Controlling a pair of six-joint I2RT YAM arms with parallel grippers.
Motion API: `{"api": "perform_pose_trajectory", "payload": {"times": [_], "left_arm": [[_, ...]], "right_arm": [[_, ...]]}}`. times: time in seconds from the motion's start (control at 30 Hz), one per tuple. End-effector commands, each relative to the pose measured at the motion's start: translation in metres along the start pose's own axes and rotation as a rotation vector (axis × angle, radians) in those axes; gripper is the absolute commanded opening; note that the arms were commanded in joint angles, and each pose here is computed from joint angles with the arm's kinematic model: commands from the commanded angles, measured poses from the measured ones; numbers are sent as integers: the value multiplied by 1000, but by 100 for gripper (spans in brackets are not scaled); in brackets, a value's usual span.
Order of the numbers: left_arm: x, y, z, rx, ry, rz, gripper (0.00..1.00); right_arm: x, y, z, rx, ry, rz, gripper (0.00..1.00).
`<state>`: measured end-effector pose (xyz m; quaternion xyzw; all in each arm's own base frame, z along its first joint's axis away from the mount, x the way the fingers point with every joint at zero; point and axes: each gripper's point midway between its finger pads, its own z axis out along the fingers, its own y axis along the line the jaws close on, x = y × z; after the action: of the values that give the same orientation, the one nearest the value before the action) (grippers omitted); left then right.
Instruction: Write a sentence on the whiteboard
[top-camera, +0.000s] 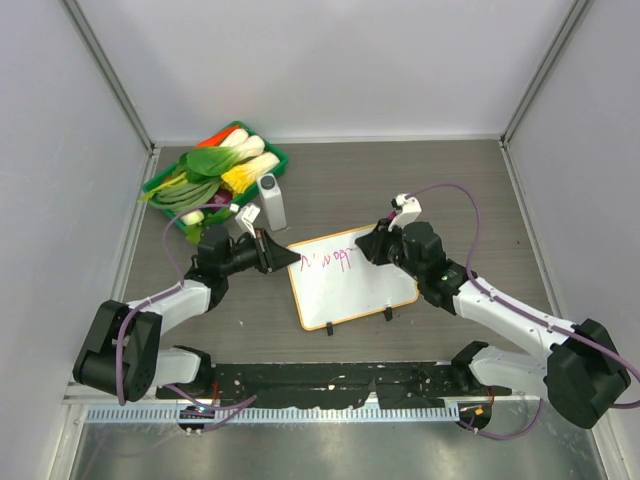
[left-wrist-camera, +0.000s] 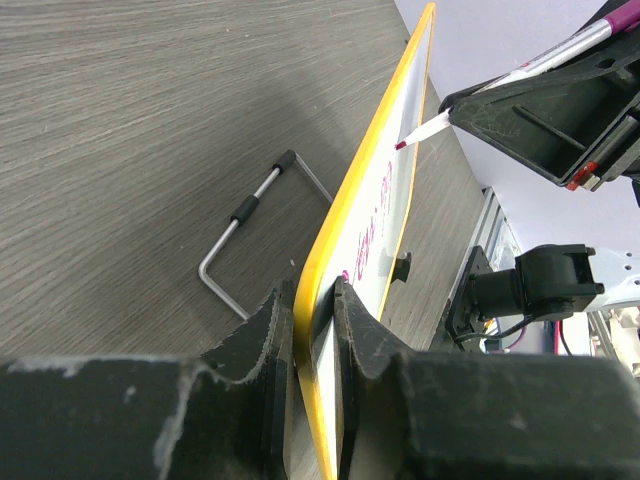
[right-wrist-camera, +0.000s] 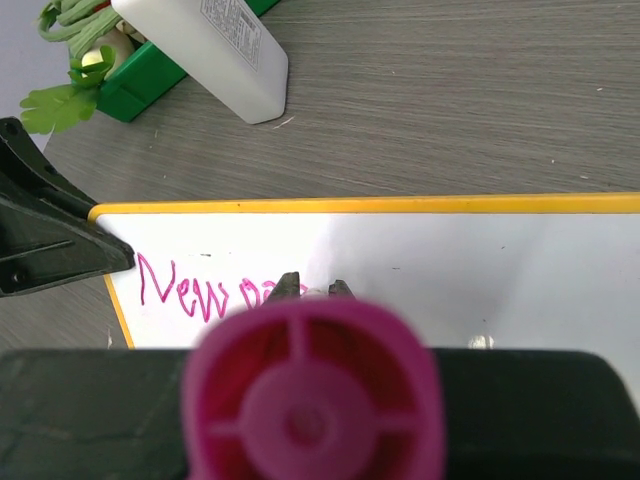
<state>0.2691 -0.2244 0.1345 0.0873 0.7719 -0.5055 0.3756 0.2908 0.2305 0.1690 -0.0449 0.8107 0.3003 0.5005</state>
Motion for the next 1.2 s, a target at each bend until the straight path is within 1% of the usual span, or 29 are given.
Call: {"api": "perform_pose_trajectory", "payload": {"times": [0.0, 0.13, 0.17, 0.23, 0.33, 0.53, 0.63, 0.77, 1.03, 1.17], "left_arm": [[5, 13, 1, -56, 14, 51, 0], [5, 13, 1, -56, 14, 49, 0], [5, 13, 1, -57, 15, 47, 0], [5, 13, 1, -54, 16, 48, 0], [5, 13, 1, -54, 14, 48, 0], [5, 13, 1, -55, 15, 47, 0], [5, 13, 1, -54, 16, 46, 0], [5, 12, 1, -52, 13, 49, 0], [5, 11, 1, -49, 14, 49, 0], [5, 11, 0, -51, 12, 52, 0]], "right_arm": [[3, -8, -4, 27, 7, -32, 1], [9, -3, -2, -6, 26, -19, 1], [11, 5, -3, -47, 40, -14, 2], [14, 8, -1, -67, 51, -3, 1], [12, 14, 0, -89, 50, 20, 1], [-6, 23, -7, -115, -5, 47, 1], [-19, 30, -17, -146, -58, 60, 1], [-31, 25, -23, -113, -109, 56, 1], [-32, -2, -15, 25, -110, 6, 1], [-30, -3, -12, 25, -108, 0, 1]]}}
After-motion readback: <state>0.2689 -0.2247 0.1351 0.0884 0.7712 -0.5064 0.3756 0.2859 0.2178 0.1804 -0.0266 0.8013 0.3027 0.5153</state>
